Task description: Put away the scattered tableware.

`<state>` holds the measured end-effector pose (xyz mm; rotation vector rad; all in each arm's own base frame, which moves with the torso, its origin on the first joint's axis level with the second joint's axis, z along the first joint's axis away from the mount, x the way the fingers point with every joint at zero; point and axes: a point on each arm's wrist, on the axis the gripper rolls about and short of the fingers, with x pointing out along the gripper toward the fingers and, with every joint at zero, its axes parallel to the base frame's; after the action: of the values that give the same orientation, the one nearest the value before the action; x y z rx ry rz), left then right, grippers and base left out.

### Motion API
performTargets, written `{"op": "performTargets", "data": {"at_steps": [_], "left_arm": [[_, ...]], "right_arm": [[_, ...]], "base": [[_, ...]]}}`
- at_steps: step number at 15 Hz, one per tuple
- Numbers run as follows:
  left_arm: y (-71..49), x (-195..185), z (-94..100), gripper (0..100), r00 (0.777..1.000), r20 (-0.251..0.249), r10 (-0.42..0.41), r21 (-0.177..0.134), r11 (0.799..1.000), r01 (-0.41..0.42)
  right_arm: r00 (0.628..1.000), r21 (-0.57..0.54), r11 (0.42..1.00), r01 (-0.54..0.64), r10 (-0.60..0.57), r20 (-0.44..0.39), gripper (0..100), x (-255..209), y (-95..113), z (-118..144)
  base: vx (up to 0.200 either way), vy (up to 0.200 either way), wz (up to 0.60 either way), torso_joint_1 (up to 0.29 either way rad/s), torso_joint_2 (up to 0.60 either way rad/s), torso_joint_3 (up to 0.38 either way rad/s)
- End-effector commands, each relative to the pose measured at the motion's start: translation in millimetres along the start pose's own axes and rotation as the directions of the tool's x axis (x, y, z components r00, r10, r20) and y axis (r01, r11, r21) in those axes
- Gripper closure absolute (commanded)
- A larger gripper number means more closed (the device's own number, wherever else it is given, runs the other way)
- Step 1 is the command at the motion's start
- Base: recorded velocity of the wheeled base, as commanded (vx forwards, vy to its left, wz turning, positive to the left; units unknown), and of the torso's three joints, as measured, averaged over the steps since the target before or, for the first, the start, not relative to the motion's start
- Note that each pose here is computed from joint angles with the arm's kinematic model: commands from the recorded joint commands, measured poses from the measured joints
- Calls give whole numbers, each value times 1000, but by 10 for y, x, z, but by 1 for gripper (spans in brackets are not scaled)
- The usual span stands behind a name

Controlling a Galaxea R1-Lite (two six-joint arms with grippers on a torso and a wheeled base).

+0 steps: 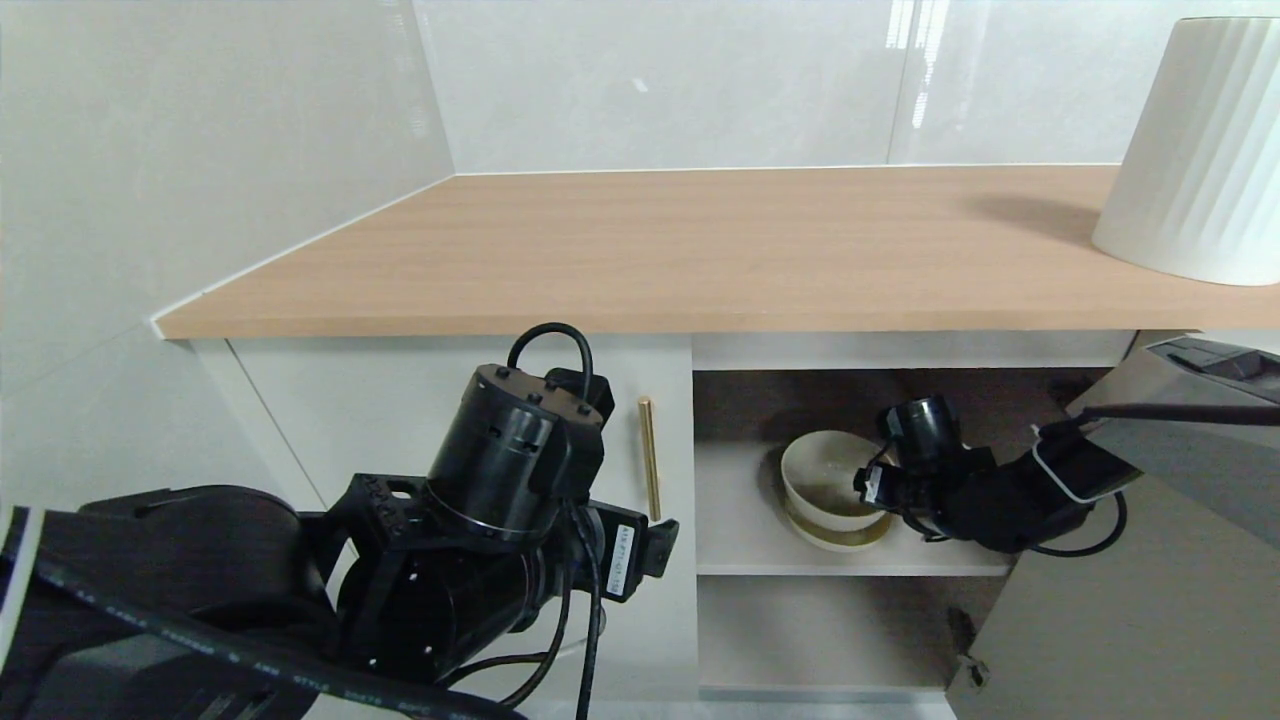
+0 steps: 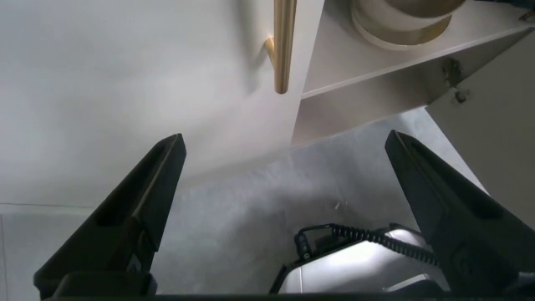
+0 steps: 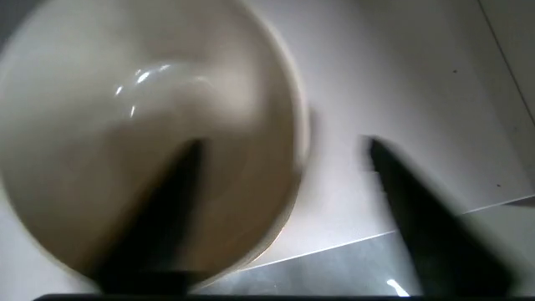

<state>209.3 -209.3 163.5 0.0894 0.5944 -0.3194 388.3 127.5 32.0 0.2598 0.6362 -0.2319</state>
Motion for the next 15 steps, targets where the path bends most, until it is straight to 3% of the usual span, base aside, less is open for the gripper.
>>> {"op": "performTargets", "data": {"at_steps": [1, 7, 9, 10, 12, 15], "left_arm": [[-1, 4, -1, 0, 1000, 0, 1, 0, 1000, -1], [-1, 4, -1, 0, 1000, 0, 1, -5, 1000, -1], [36, 14, 11, 0, 1000, 1, 11, -58, 998, -11], [52, 10, 14, 0, 1000, 1, 15, -68, 998, -15], [223, -58, -101, 0, 999, -25, 48, -153, 987, -51], [331, -211, -36, 0, 998, 23, 55, -191, 980, -50]], "right_arm": [[1000, 0, 1000, -1, 1, 0, 0, -8, 1, 4], [1000, 5, 1000, -14, 14, 12, 0, -99, 11, 55], [999, 0, 999, -45, 45, 24, 0, -299, 40, 98], [998, -4, 999, -53, 53, 22, 0, -348, 40, 100], [993, -41, 992, -116, 116, -5, 0, -754, 15, 44], [969, -81, 966, -247, 248, -3, 0, -1422, -99, 42]], "base": [[0, 0, 0, 0, 0, 0], [0, 0, 0, 0, 0, 0], [0, 0, 0, 0, 0, 0], [0, 0, 0, 0, 0, 0], [0, 0, 0, 0, 0, 0], [0, 0, 0, 0, 0, 0]]}}
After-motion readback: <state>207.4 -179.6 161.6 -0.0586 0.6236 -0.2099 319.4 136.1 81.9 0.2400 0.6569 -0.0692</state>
